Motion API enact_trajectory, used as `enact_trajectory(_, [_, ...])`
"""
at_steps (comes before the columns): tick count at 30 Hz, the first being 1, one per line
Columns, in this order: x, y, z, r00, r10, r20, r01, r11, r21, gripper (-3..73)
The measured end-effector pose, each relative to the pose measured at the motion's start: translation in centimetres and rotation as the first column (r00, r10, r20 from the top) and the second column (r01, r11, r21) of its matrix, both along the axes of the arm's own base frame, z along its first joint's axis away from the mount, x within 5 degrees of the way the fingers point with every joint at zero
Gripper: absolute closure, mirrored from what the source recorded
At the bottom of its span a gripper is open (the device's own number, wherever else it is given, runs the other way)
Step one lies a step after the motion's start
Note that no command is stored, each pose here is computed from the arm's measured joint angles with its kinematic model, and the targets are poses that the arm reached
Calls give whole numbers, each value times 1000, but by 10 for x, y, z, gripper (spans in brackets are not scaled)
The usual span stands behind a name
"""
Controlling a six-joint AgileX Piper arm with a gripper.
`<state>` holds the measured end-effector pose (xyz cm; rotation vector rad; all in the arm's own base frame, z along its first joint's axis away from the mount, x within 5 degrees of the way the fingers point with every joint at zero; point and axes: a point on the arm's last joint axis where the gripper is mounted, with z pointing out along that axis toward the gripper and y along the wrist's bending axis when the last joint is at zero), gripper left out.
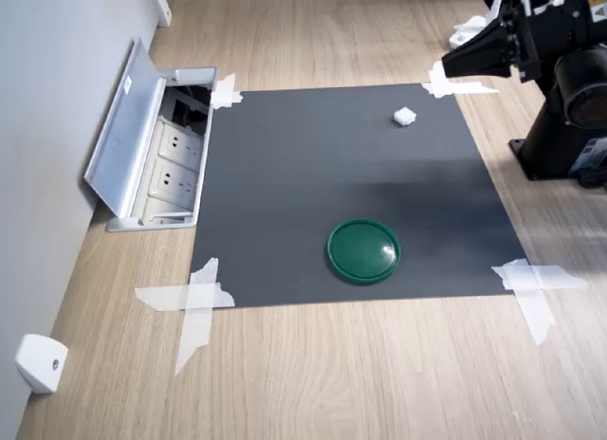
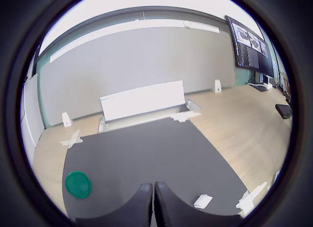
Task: Grasp a white terminal and put it on the green lid.
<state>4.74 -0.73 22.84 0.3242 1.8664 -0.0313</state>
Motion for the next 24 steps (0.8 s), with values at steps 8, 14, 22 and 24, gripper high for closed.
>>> enact_trajectory(8, [21, -7, 38, 997, -5, -72, 4, 1000, -12, 704])
enact_trajectory(14, [57, -21, 62, 978, -11, -208, -17, 992, -129, 704])
enact_trajectory(22, [94, -44, 59, 847, -72, -527, -90, 957, -276, 704])
enact_trajectory(24, [98, -49, 54, 792, -92, -603, -108, 952, -287, 704])
